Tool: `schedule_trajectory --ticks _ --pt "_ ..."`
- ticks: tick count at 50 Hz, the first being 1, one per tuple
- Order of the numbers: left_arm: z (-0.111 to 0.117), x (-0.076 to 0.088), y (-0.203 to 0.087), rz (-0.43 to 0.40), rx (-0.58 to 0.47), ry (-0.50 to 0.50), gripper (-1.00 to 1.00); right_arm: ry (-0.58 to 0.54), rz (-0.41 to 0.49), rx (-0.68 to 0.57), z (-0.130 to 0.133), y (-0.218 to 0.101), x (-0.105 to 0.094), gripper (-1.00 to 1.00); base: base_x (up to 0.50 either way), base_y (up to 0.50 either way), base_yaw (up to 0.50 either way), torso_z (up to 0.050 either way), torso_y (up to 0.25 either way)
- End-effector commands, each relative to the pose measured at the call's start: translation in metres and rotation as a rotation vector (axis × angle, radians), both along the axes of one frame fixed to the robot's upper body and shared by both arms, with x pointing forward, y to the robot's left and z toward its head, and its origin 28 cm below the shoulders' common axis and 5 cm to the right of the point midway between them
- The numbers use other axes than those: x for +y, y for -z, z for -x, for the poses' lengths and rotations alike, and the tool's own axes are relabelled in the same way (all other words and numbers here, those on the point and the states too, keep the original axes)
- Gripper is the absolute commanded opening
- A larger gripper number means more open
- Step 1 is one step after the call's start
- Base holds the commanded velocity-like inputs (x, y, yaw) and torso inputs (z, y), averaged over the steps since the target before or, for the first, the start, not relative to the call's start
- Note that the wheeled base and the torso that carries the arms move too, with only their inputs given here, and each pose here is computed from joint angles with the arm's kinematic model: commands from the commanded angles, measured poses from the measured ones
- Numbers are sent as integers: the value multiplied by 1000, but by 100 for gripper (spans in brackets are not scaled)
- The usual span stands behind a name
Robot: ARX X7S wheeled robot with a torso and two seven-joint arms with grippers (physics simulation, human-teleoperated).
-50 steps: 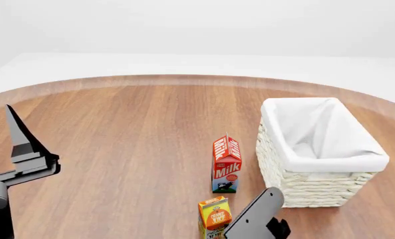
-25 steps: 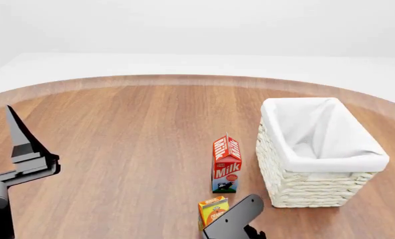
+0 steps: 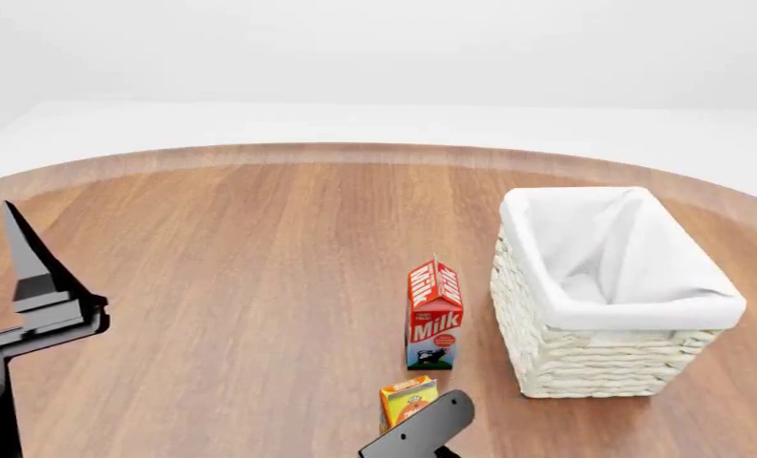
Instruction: Pick up the cream cheese box and the butter, and put them in the basket.
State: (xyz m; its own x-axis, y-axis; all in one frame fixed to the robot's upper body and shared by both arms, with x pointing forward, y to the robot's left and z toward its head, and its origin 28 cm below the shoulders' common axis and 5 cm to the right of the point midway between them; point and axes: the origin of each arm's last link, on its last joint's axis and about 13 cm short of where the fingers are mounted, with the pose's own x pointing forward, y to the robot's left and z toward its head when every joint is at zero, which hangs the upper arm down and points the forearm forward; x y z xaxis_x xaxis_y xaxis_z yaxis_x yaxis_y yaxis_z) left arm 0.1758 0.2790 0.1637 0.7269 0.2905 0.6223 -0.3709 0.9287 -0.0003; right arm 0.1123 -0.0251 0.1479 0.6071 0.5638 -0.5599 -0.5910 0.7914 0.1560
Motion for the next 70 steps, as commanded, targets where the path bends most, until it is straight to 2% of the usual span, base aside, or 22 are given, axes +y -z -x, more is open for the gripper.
schedule_trajectory --ticks 1,9,29,48,61,70 --pt "0 5 0 4 -5 -18 100 8 -45 -6 3 5 15 100 0 0 0 0 0" --pt "0 6 1 8 -2 -18 100 11 -33 -8 7 13 24 100 0 0 0 0 0" --pt "-1 7 2 16 -1 -19 100 7 -30 8 8 22 31 100 0 0 0 0 0" --pt "0 8 1 21 -5 -22 100 -22 -71 32 21 21 41 100 0 0 0 0 0" --pt "-1 8 2 22 0 -21 100 47 -126 68 18 17 44 100 0 0 0 0 0" --pt "-1 8 2 22 1 -19 100 77 -110 76 18 17 42 100 0 0 0 0 0"
